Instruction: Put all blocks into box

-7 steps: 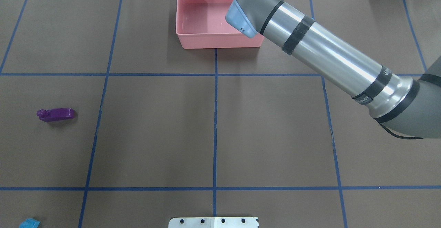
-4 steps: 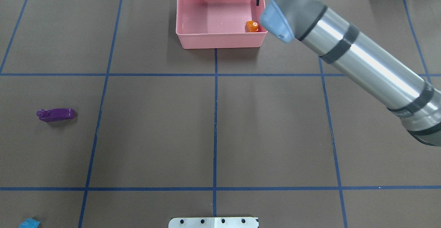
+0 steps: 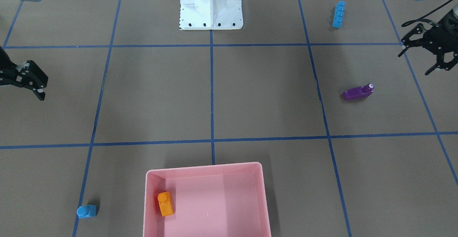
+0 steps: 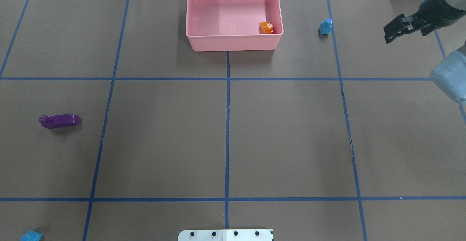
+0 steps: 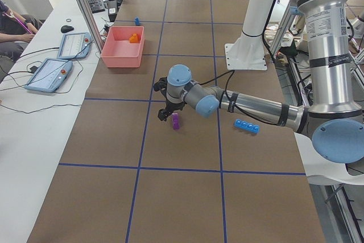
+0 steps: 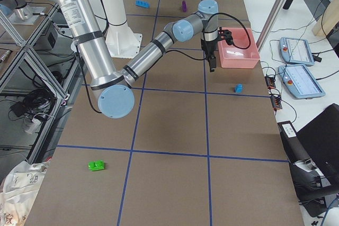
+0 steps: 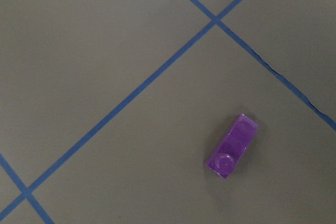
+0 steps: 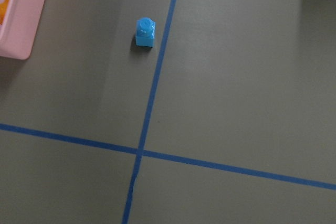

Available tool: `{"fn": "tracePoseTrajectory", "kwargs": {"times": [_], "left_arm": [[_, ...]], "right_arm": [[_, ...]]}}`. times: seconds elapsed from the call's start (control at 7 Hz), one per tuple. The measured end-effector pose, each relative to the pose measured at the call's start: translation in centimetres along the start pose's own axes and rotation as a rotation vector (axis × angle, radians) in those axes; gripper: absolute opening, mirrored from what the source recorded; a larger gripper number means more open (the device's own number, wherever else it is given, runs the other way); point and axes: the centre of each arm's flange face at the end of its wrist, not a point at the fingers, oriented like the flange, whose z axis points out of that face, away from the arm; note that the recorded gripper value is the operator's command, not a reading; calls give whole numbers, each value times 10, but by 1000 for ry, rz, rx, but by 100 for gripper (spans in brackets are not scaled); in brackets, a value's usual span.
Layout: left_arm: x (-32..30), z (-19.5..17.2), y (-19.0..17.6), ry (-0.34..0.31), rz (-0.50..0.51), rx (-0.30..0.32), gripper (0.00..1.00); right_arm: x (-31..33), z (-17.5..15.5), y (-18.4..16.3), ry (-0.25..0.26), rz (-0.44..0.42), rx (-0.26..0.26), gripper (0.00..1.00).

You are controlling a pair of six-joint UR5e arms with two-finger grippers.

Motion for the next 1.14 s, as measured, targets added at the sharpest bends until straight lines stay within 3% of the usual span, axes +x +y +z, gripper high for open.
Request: {"fn": "tracePoseTrajectory", "kwargs": {"times": [0.29, 0.57, 1.14], "left_arm": [[23, 60, -18, -5, 91, -83, 100], [21, 99, -31, 5, 117, -117, 100], [8, 141, -40, 25, 114, -152, 100]], "right_arm": [[19, -4, 24, 6, -16, -3, 100], [20, -5, 27, 6, -19, -2, 100], [19, -6, 26, 4, -24, 2, 100]]}}
